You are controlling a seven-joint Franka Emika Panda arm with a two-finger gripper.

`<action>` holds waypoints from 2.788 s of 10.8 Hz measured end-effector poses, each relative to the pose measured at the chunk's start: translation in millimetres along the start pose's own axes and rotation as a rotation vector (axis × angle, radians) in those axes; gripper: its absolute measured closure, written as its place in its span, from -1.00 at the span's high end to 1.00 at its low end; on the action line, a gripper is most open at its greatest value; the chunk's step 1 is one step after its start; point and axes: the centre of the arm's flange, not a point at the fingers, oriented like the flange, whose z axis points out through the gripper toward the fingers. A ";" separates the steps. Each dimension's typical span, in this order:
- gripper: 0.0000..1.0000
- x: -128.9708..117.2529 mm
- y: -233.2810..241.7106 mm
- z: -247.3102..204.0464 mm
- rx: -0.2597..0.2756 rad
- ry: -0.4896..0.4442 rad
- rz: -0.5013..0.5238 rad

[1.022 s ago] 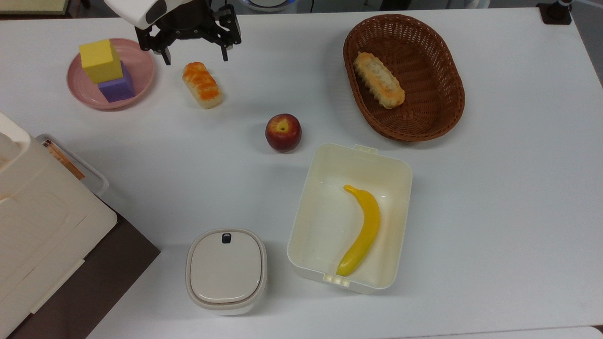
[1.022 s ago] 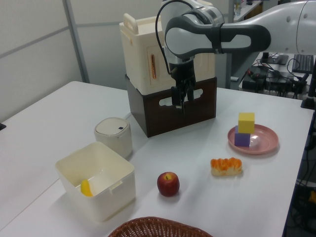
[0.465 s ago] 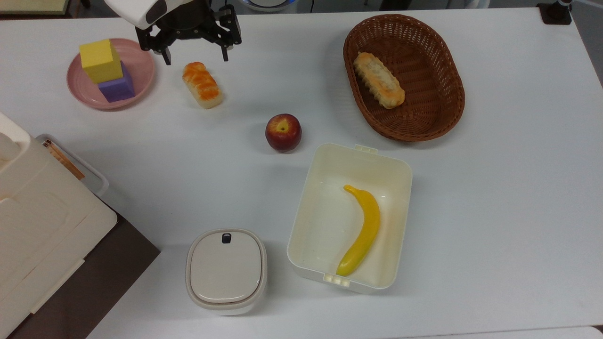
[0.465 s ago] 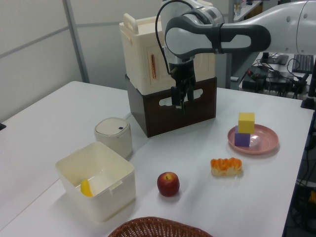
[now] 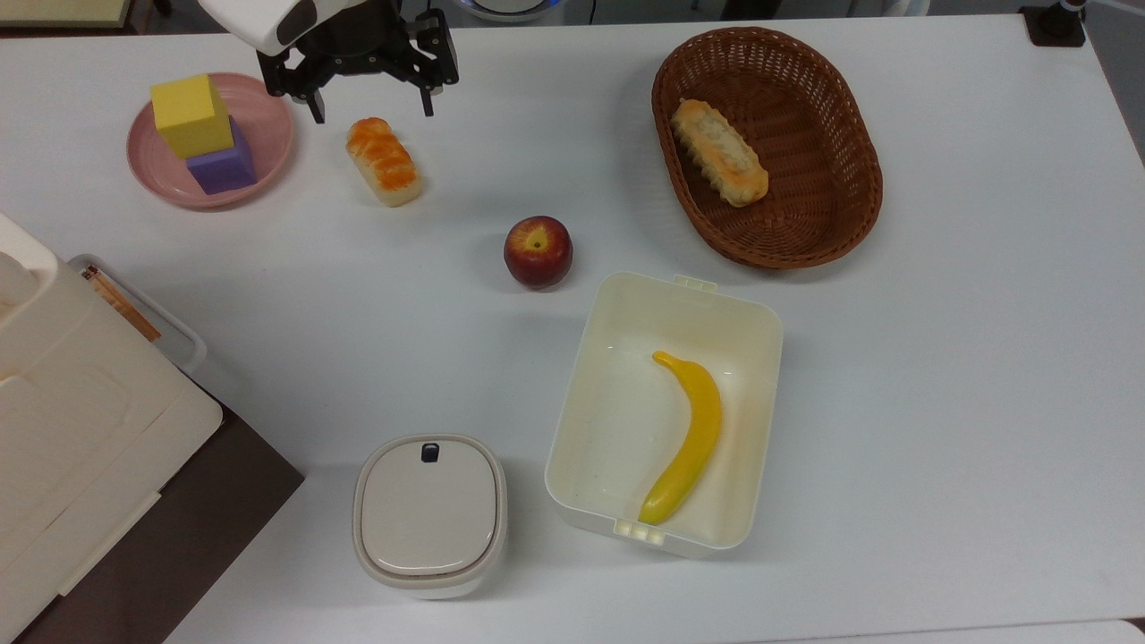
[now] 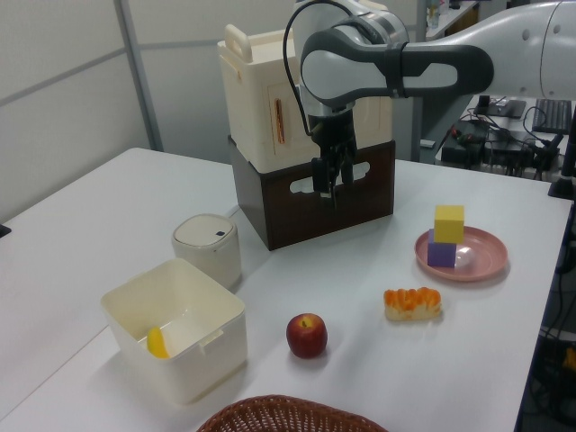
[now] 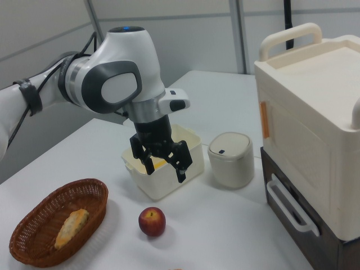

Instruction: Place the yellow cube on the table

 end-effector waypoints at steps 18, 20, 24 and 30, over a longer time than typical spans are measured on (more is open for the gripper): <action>1.00 13.8 -14.8 61.3 0.026 -0.127 -0.076; 1.00 9.5 -15.6 70.8 0.039 -0.171 -0.094; 1.00 7.1 -3.6 74.8 0.013 -0.189 -0.089; 1.00 -46.1 121.2 55.8 0.017 -0.197 -0.042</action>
